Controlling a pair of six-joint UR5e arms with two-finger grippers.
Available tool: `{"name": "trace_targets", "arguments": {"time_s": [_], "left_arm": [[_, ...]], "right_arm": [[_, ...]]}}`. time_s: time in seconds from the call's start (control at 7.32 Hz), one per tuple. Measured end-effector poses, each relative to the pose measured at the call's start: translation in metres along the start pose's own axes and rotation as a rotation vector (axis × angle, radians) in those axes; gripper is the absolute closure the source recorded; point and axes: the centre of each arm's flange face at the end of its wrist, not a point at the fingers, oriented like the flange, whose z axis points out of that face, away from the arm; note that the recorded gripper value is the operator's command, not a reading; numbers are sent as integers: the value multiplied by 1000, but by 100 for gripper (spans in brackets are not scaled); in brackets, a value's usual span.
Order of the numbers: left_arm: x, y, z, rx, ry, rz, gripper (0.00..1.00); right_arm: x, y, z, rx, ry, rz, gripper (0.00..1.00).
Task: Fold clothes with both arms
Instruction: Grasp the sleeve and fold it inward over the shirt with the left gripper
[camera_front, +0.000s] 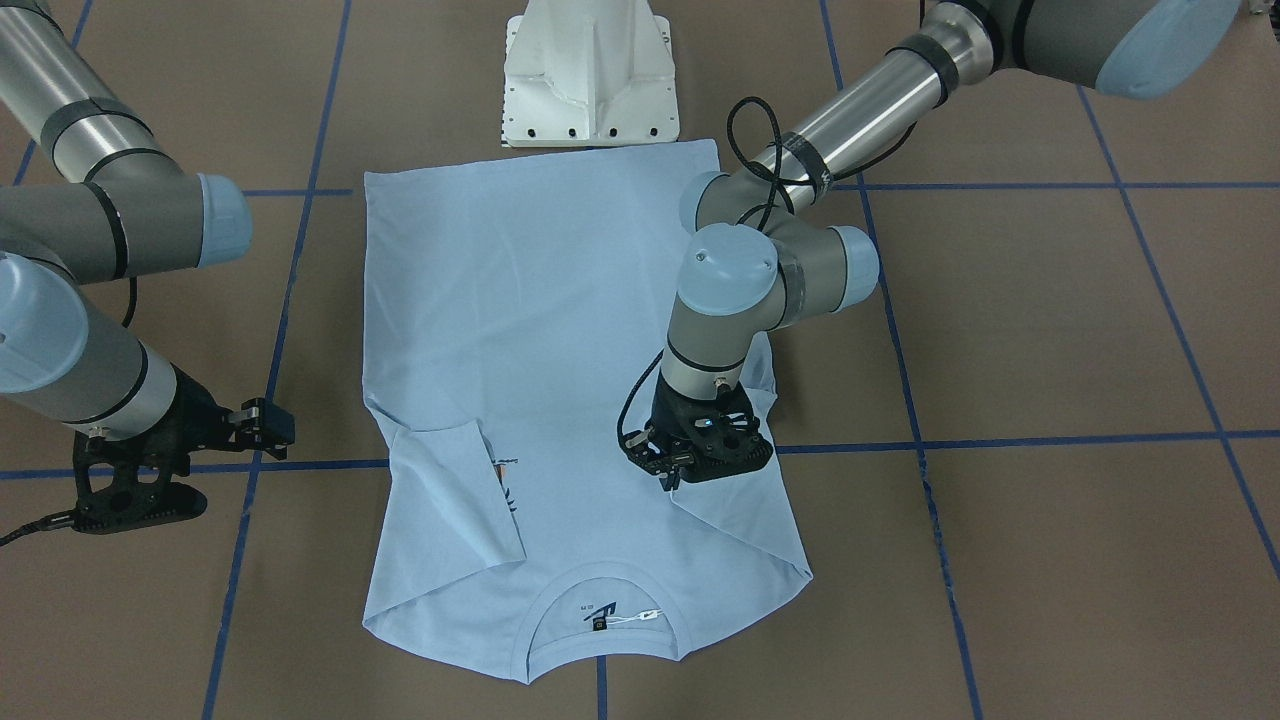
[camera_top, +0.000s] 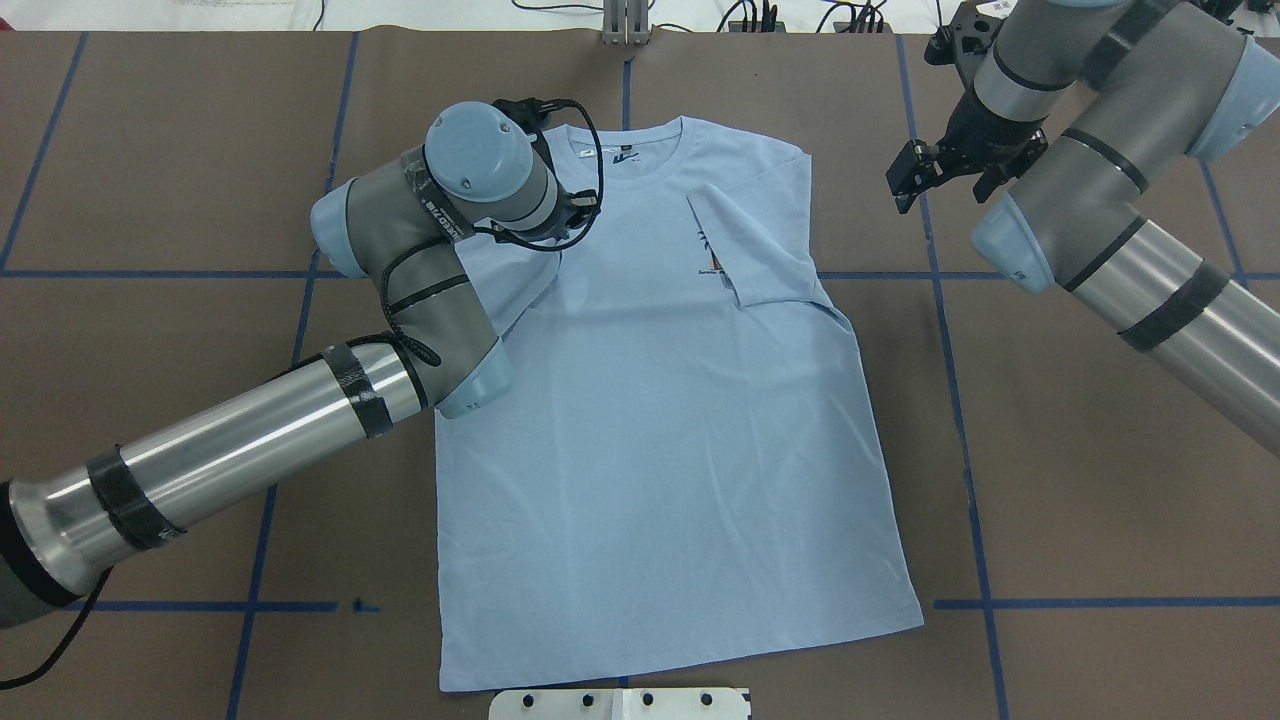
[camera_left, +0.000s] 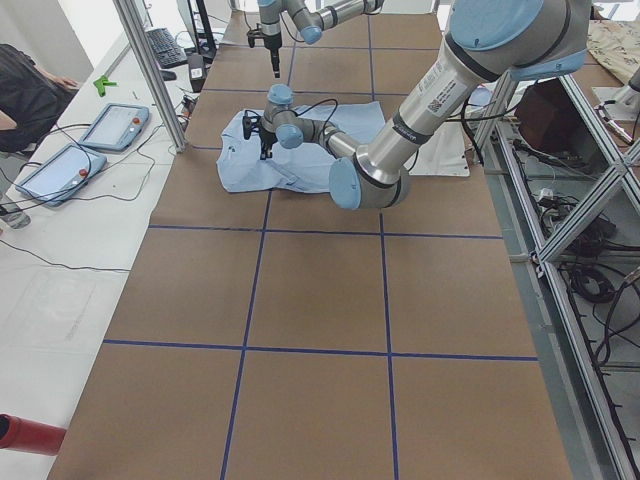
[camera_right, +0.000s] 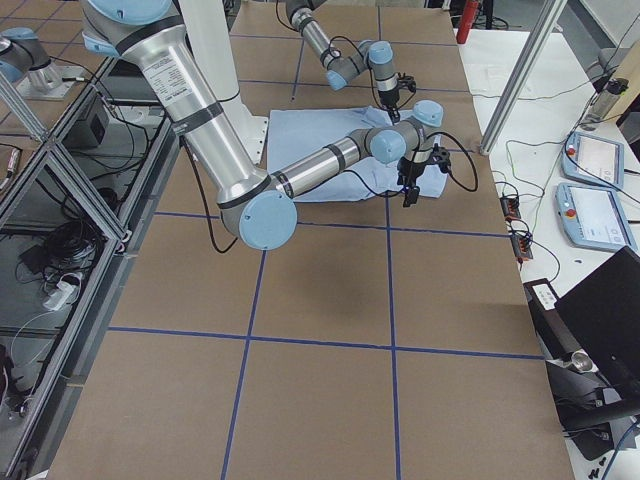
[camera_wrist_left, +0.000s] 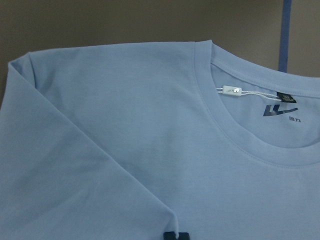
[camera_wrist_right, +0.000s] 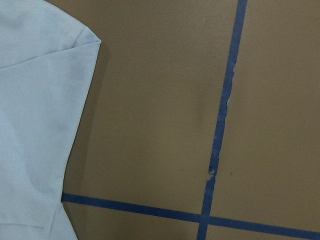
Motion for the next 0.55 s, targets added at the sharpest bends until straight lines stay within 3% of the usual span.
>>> {"name": "trace_targets", "arguments": {"time_s": [0.14,0.41,0.55], "left_arm": [[0,0,0,0,3,-2,30],[3,-1,-3,-17,16,-17,0],[6,0,-7,-39,24,-20,0]], "right_arm": [[-2,1,2,-2,0,-2,0],[-6,2,1,3,-8,-4,0],[-8,6,2,19,-25,-8,0]]}}
